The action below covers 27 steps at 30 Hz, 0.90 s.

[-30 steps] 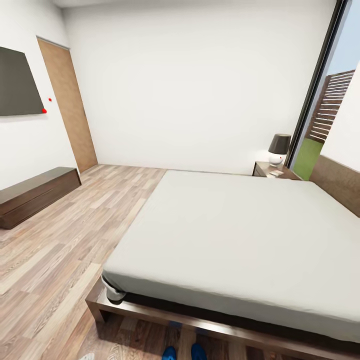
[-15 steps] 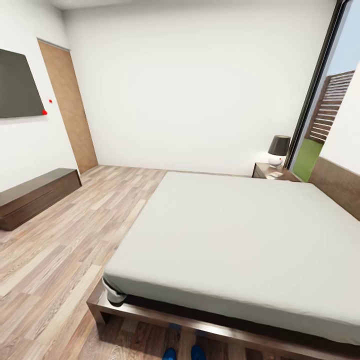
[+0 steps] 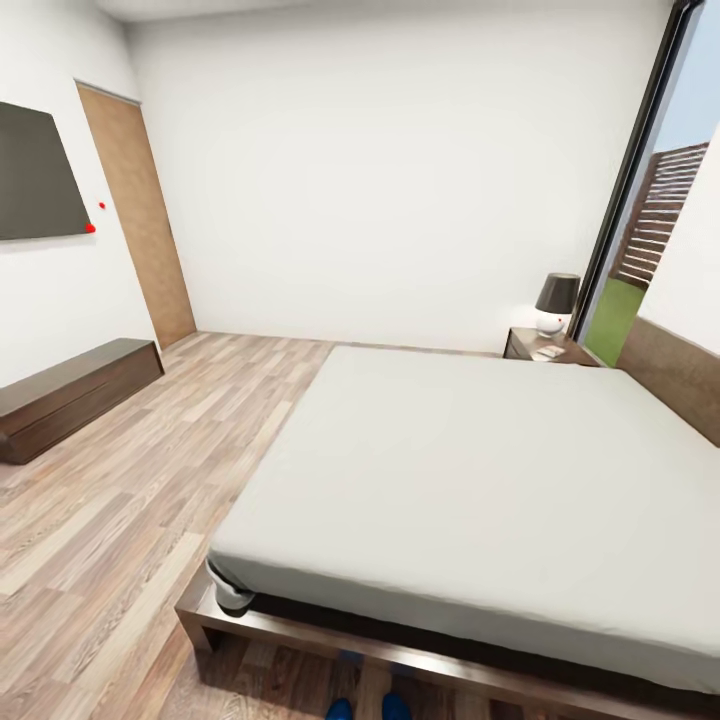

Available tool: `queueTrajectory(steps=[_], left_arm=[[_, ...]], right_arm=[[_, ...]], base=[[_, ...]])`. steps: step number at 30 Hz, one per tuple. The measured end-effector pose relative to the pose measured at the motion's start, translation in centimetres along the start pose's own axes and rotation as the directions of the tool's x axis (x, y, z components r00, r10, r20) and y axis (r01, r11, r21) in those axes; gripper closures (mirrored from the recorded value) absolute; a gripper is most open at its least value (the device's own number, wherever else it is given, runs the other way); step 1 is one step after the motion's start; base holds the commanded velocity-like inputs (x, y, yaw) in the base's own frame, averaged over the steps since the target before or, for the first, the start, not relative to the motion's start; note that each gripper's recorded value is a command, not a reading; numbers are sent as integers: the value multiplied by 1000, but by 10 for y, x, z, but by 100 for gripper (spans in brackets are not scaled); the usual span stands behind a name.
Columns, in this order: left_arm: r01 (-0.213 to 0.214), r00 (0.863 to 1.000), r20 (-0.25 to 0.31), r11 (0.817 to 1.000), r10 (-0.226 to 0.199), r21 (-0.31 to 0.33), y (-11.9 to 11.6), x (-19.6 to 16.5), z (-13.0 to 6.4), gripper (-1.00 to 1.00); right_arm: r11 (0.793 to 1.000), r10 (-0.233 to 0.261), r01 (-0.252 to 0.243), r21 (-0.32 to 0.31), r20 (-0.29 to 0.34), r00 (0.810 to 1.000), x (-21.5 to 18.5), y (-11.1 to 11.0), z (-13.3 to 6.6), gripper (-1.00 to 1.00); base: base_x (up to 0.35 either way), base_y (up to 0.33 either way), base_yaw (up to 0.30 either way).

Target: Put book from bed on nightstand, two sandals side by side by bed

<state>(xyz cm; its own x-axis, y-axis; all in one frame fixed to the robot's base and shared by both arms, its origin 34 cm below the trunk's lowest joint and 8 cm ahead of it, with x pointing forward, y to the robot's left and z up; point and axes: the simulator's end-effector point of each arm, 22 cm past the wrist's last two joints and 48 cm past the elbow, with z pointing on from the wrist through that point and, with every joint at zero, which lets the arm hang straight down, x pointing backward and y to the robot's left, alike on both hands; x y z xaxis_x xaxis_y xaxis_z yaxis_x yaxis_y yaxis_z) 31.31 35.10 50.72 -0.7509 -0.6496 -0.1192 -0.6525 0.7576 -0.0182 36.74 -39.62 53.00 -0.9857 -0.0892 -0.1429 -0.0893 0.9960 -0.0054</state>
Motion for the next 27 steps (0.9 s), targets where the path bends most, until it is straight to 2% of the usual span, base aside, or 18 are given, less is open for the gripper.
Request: queueTrajectory(steps=[9,14,20,27], left_arm=[[-32,999,-41,998,30,-50,29,30,-7,-100],[-43,998,-46,996,39,-78,43,43,-13,-100],[-42,999,-35,995,39,-94,51,48,-21,-100],[-38,999,-39,995,34,-97,52,61,-20,-100]], right_arm=[[1000,-28,27,14,73,997,3,13,-5,-100],[999,-35,33,17,103,994,1,19,-10,-100],[999,-36,34,18,116,993,1,22,-18,-100],[999,-36,35,14,100,994,14,26,-16,-100]], base=[[0,0,0],[0,0,0],[0,0,0],[0,0,0]])
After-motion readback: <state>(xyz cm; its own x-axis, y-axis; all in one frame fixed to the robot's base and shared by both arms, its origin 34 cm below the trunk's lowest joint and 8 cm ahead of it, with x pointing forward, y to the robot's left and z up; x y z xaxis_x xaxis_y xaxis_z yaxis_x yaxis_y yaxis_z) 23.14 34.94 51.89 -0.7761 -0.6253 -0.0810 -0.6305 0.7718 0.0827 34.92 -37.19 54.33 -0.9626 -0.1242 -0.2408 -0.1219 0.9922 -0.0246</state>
